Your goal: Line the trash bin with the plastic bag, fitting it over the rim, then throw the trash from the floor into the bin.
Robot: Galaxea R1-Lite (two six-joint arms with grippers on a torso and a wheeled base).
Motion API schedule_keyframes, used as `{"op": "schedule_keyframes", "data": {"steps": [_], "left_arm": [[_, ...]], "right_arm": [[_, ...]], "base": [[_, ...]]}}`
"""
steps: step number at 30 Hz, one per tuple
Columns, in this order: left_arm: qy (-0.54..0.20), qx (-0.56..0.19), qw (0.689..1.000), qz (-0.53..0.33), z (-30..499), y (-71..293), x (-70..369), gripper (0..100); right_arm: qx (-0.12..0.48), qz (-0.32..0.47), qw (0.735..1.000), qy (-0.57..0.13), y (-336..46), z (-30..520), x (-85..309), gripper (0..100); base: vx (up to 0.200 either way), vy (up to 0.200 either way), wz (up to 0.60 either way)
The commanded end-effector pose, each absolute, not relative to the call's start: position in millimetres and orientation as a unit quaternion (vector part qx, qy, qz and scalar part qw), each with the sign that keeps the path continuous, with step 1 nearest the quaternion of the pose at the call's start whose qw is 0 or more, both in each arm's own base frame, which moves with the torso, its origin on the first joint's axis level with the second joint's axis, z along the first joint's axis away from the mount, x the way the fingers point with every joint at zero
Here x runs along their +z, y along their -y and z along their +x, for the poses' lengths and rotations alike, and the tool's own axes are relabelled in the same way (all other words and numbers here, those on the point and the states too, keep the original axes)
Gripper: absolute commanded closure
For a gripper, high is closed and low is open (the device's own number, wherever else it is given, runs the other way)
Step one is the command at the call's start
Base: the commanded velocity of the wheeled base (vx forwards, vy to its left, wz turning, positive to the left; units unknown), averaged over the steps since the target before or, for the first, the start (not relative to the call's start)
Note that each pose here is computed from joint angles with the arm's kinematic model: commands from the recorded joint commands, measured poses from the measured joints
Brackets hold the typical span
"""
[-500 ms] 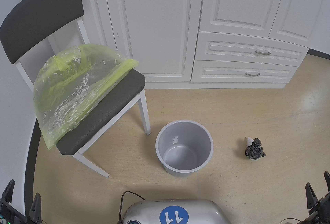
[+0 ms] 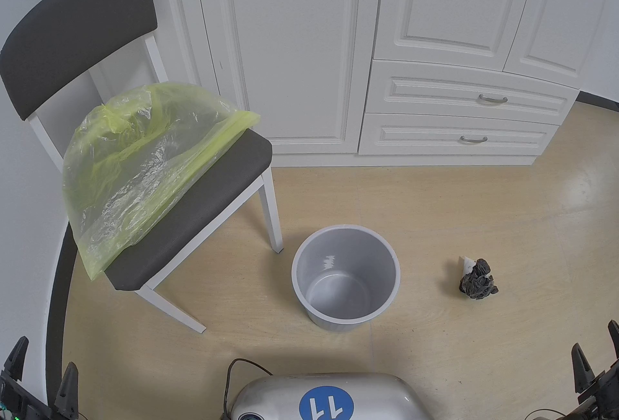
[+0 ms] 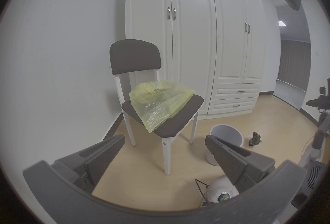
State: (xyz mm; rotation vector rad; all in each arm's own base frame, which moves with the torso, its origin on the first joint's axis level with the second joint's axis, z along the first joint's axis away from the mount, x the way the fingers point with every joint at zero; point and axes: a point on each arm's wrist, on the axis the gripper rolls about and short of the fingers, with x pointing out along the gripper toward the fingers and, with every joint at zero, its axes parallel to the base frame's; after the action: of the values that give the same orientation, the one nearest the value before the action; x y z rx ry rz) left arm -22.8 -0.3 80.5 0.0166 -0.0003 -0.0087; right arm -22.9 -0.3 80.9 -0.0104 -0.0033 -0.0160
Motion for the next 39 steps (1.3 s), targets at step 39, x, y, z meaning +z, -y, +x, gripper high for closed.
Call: {"op": "schedule_keyframes", "data": {"steps": [39], "left_arm": [[-0.002, -0.002, 1.000, 0.008, -22.7, 0.1, 75.4, 0]], "right_arm": [[-0.010, -0.008, 1.000, -0.002, 0.0, -22.3, 75.9, 0]], "base": [[0.000, 0.000, 0.00]]}}
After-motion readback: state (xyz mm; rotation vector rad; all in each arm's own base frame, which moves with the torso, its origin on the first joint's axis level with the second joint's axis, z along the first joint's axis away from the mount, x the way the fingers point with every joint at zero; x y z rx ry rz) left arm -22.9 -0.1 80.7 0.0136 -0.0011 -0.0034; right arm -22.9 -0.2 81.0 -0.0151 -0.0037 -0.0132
